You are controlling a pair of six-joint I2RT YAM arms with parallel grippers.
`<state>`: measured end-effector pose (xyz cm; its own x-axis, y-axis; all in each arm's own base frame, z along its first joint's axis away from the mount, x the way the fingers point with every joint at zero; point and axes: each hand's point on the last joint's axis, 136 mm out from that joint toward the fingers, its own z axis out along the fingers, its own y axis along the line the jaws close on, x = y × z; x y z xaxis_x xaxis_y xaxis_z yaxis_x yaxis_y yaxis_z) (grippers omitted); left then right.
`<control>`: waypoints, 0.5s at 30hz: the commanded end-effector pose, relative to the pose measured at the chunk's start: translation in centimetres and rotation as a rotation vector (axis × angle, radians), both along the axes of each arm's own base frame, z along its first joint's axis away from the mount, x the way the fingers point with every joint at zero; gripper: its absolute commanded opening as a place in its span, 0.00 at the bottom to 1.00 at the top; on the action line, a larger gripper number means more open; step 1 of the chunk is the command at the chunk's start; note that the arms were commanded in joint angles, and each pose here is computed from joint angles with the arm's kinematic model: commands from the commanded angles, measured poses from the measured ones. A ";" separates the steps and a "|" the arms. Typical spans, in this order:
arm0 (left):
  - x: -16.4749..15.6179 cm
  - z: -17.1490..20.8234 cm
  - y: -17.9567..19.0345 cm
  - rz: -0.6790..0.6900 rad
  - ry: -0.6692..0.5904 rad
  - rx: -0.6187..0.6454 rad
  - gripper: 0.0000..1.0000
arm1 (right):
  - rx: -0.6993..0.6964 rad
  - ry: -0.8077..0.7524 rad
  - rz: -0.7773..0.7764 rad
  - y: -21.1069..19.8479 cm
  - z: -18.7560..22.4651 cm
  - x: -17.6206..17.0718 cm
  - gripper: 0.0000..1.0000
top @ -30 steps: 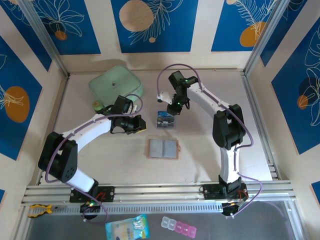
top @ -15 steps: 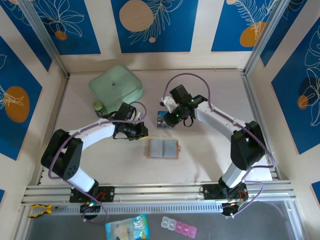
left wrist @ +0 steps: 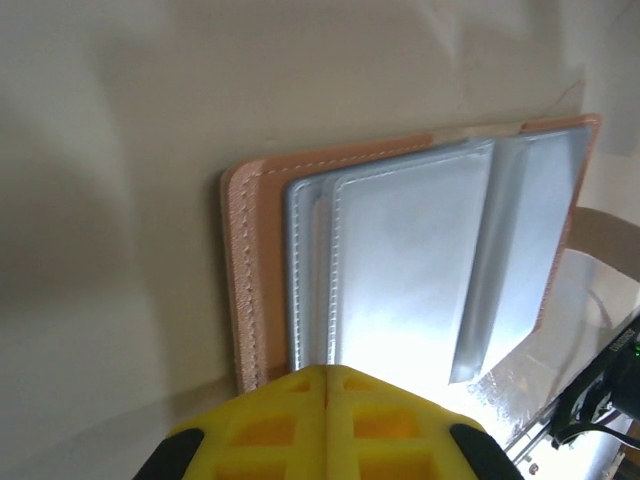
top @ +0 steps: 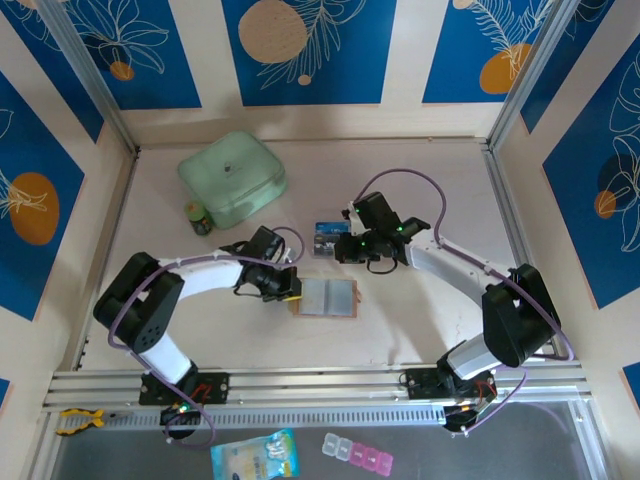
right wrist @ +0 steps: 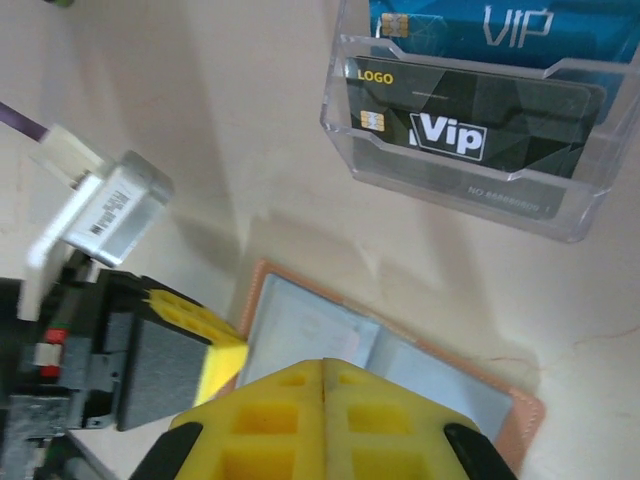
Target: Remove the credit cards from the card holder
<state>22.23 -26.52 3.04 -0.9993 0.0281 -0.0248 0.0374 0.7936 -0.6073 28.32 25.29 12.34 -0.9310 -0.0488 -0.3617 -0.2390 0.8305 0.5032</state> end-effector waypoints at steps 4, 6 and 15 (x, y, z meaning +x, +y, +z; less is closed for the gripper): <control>-0.5 -0.8 0.2 0.012 -0.001 0.023 0.07 | 0.069 0.101 -0.019 0.6 -0.2 -1.5 0.00; -0.7 -0.6 0.2 0.009 0.000 0.023 0.07 | 0.063 0.120 -0.013 0.6 -0.6 -1.8 0.00; -0.3 0.4 0.6 0.027 -0.037 0.037 0.08 | 0.061 0.236 0.035 2.3 -2.5 -3.5 0.11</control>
<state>22.16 -26.31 3.03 -0.9987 0.0116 -0.0498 0.0390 0.8034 -0.5942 26.44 26.67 10.19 -0.9764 -0.0413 -0.2120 -0.1586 0.8036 0.5737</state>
